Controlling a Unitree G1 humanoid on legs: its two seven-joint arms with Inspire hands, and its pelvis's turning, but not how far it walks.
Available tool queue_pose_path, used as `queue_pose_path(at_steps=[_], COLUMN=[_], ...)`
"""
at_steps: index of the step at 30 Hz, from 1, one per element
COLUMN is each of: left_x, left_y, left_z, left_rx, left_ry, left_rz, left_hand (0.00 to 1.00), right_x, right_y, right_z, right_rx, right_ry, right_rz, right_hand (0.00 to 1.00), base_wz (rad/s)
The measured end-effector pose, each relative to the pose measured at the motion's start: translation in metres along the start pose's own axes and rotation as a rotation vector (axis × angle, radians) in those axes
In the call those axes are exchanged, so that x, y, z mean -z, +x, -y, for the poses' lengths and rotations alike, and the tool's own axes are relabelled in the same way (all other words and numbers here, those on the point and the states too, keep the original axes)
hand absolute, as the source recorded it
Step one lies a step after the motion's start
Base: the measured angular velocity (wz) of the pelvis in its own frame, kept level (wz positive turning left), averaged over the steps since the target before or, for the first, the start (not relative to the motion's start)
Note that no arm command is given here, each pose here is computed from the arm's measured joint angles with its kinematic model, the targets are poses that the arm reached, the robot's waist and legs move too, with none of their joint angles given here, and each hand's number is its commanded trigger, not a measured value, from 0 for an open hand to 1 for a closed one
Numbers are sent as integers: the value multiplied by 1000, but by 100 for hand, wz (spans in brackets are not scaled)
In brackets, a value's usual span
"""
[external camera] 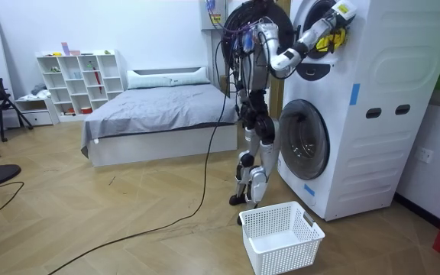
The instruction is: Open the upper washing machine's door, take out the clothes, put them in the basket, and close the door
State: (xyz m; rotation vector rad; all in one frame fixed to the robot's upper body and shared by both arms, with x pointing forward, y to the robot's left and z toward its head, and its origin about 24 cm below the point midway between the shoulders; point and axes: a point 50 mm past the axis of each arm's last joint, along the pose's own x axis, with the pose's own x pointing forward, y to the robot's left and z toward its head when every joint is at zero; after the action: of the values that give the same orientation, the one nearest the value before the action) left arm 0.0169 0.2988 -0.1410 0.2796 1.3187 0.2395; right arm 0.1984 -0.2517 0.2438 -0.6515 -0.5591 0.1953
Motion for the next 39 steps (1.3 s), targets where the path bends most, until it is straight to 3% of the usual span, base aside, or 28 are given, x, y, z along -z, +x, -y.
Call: queue_pose_path(at_steps=[12, 17, 21, 24, 27, 29, 32, 34, 39], left_x=[-8, -17, -26, -41, -61, -73, -83, -86, -81], left_y=[1, 2, 4, 7, 11, 14, 13, 13, 14], left_z=[-3, -7, -4, -4, 8, 29, 63, 69, 59], left_rx=[-6, -11, 5, 7, -4, 30, 108, 124, 88], left_ry=[3, 18, 53, 79, 126, 159, 176, 189, 192], left_rz=[34, 50, 68, 93, 128, 140, 179, 185, 168], left_hand=[0, 0, 0, 0, 0, 0, 0, 0, 0], right_x=[26, 48, 68, 88, 119, 153, 176, 186, 203], right_y=[-21, -39, -48, -53, -62, -76, -95, -103, -114], right_z=[19, 38, 35, 22, -10, -56, -96, -108, -110], right_rx=[179, 340, 374, 370, 358, 341, 299, 305, 375], right_ry=[106, 101, 109, 163, 268, 384, 459, 497, 473], right_rz=[-124, -244, -348, -427, -540, -702, -863, -924, -1010], right_hand=[100, 100, 100, 100, 100, 100, 100, 100, 100], base_wz=[-30, -26, -58, -40, -43, -33, -44, -31, -17])
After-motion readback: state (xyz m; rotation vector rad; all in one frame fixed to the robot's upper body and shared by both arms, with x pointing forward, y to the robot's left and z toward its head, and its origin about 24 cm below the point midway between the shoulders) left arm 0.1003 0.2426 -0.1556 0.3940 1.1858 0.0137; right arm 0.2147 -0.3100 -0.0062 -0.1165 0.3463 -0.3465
